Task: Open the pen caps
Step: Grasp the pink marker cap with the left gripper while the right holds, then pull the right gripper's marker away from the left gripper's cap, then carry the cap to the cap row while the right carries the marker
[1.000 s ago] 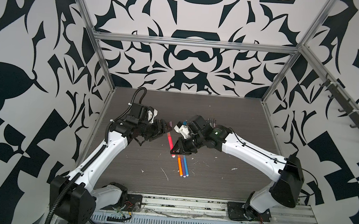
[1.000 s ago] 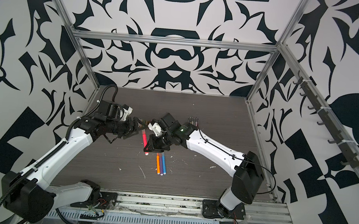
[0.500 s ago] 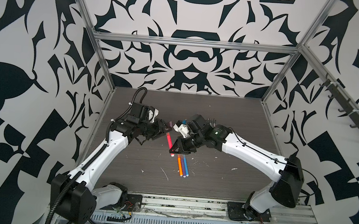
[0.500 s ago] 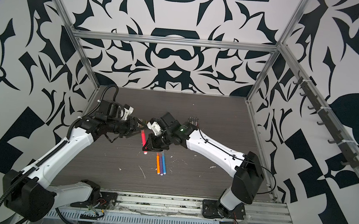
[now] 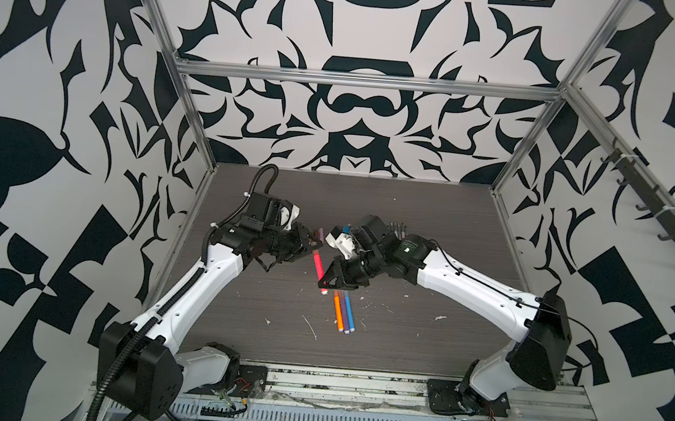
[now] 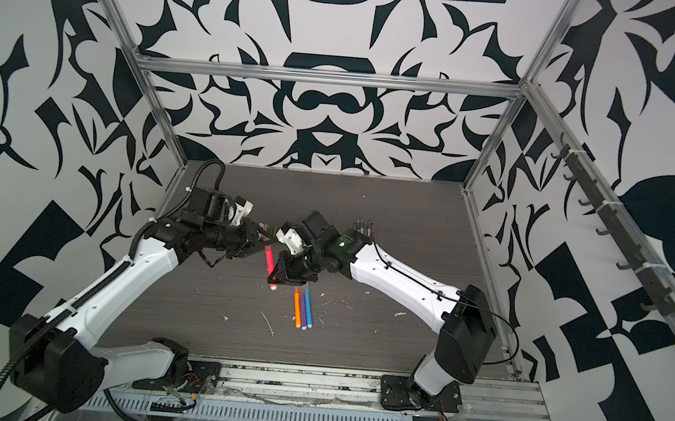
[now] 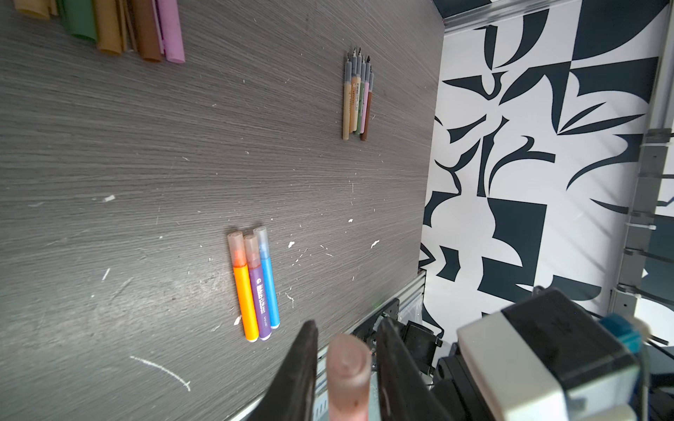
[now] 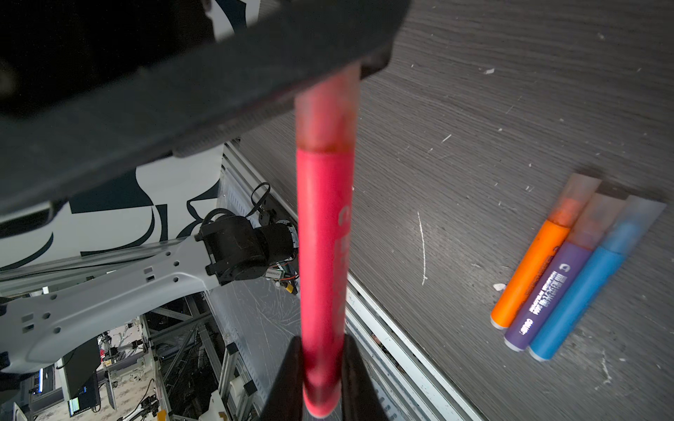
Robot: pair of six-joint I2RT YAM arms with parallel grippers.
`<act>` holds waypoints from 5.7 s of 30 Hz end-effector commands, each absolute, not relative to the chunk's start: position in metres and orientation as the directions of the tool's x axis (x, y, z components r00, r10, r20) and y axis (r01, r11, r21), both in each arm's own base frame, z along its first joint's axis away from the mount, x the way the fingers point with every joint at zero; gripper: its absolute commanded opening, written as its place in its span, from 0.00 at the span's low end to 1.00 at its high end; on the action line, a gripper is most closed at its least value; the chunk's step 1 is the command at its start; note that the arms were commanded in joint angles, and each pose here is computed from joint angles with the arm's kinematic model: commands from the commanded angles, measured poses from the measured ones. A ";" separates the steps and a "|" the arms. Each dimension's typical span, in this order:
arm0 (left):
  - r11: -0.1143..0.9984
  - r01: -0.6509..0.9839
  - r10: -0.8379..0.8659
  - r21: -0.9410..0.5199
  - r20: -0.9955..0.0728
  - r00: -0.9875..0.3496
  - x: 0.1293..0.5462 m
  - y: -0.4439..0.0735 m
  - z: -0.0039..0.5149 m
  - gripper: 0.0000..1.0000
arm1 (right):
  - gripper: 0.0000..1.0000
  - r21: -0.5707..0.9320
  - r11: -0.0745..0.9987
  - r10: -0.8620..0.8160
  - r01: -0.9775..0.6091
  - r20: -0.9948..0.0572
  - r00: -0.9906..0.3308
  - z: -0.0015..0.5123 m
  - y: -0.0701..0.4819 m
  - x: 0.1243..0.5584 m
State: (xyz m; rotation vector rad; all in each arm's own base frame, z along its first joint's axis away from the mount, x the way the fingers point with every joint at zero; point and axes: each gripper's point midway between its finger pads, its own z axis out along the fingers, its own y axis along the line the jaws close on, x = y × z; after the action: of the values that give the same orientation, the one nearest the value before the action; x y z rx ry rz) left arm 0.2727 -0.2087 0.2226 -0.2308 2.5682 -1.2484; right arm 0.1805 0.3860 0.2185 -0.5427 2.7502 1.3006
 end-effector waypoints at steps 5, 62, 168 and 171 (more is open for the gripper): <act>0.601 -0.004 -0.245 -0.799 -0.180 -0.953 0.273 -0.212 0.227 0.17 | 0.00 0.765 0.527 -0.287 -0.371 -0.250 -0.925 0.246 0.397 0.184; 0.699 -0.033 -0.348 -0.714 -0.299 -0.888 0.389 -0.153 0.246 0.00 | 0.00 0.727 0.605 -0.193 -0.325 -0.262 -0.946 0.204 0.390 0.152; 0.837 -0.144 -0.183 -0.529 -0.023 -0.983 0.451 -0.116 0.046 0.44 | 0.00 0.604 0.791 0.131 -0.096 -0.321 -0.938 0.216 0.204 0.320; 0.838 -0.147 -0.186 -0.526 -0.021 -0.982 0.451 -0.114 0.046 0.44 | 0.00 0.606 0.790 0.133 -0.096 -0.322 -0.937 0.217 0.205 0.320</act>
State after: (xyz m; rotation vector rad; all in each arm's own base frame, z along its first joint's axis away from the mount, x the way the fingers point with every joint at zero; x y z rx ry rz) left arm 0.4468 -0.1144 0.0385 -0.2567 2.9537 -0.8054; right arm 0.3157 0.2032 0.1992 0.0523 2.6760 0.8970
